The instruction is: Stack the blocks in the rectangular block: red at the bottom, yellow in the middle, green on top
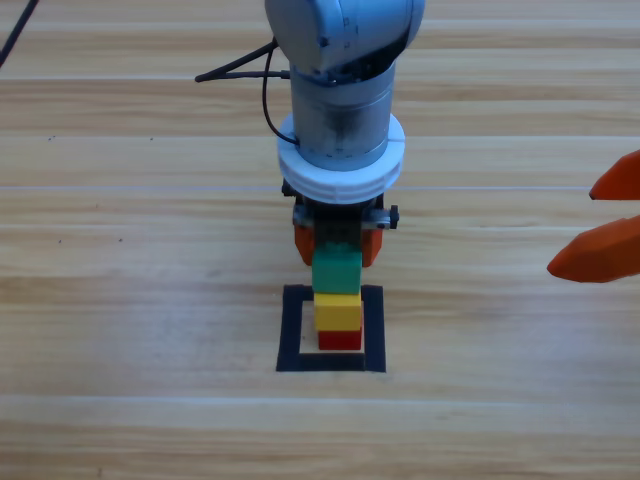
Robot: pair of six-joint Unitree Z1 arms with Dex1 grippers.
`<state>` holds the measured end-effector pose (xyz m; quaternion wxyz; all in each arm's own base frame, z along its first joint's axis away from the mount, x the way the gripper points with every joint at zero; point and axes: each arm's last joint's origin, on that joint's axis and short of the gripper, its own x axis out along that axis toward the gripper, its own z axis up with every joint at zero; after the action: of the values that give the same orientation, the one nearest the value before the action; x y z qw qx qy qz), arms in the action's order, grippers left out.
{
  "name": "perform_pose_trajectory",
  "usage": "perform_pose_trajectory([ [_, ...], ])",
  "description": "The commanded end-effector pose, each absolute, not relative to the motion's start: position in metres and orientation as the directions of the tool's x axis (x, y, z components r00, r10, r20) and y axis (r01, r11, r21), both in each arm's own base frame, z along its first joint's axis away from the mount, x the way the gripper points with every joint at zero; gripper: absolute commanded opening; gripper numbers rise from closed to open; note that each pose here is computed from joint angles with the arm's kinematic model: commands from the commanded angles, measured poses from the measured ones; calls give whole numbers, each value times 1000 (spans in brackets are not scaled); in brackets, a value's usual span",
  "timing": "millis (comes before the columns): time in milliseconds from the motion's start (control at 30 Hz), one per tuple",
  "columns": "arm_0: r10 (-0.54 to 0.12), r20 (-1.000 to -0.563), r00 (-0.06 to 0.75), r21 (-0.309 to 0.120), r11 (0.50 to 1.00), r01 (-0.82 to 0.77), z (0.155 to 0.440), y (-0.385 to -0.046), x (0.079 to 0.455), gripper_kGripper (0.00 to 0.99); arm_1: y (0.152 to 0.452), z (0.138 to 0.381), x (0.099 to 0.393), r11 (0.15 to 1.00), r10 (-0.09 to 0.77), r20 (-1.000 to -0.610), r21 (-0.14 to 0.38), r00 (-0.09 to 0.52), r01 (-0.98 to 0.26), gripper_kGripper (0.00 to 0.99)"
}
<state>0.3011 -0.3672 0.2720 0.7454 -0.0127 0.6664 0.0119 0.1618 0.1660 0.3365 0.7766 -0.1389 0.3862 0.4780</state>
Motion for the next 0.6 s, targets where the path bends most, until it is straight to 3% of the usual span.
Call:
perform_pose_trajectory([
  [33,27,-995,97,26,1000,-12,263,-373,293,94,179,326,163,473,634,-748,171,198,-865,985],
  [600,22,-995,100,19,999,-31,269,-372,286,95,180,324,164,473,629,-752,171,196,-864,985],
])
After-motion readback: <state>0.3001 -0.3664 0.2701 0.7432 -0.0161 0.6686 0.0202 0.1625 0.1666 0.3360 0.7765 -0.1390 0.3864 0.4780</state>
